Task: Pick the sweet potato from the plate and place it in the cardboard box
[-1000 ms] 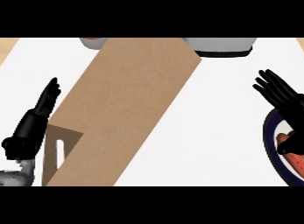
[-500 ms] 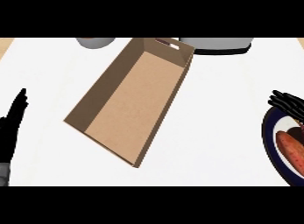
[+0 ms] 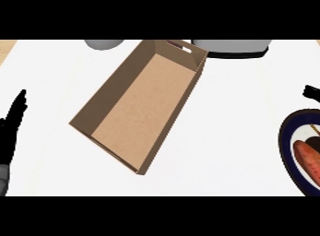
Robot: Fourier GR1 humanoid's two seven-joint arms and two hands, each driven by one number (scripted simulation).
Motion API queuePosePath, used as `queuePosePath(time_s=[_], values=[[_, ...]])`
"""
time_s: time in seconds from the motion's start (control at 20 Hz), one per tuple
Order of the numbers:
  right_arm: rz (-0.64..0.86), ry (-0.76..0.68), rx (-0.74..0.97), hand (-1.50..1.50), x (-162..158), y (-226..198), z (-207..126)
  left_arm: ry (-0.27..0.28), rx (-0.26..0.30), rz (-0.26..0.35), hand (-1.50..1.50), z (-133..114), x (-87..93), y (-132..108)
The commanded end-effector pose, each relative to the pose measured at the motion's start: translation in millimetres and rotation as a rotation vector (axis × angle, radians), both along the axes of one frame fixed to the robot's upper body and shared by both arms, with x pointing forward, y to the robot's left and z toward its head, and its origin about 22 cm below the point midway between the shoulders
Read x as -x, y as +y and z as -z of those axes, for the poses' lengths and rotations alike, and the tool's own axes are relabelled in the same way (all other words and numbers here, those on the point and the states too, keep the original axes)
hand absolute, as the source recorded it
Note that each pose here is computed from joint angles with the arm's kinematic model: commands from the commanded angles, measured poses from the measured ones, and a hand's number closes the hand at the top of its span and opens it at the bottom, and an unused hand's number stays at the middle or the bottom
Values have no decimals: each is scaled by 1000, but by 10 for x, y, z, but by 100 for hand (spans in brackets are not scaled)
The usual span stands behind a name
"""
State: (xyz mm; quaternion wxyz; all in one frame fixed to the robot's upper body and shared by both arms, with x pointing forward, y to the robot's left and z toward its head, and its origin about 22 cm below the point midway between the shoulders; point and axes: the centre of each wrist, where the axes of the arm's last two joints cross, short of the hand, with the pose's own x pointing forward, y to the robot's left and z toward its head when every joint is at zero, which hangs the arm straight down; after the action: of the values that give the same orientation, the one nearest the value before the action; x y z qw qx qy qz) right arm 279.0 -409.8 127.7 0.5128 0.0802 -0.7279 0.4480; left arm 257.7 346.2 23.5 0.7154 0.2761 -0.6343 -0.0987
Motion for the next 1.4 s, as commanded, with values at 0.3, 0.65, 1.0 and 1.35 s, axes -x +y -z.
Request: queuePosePath(time_s=[0.3,0.65,1.0,1.35], values=[[-361,-65,417,-150,39,-10,-46,-16,-29,13,0,-65,-131,-14],[-471,-59,564,-150,-33,-48,342,8,-17,25,0,-105,-247,-38],[-523,-118,637,-150,-152,-138,686,7,-23,-12,0,143,-248,7],[-529,-102,661,-150,-315,-241,681,12,-32,-3,0,69,-67,186]])
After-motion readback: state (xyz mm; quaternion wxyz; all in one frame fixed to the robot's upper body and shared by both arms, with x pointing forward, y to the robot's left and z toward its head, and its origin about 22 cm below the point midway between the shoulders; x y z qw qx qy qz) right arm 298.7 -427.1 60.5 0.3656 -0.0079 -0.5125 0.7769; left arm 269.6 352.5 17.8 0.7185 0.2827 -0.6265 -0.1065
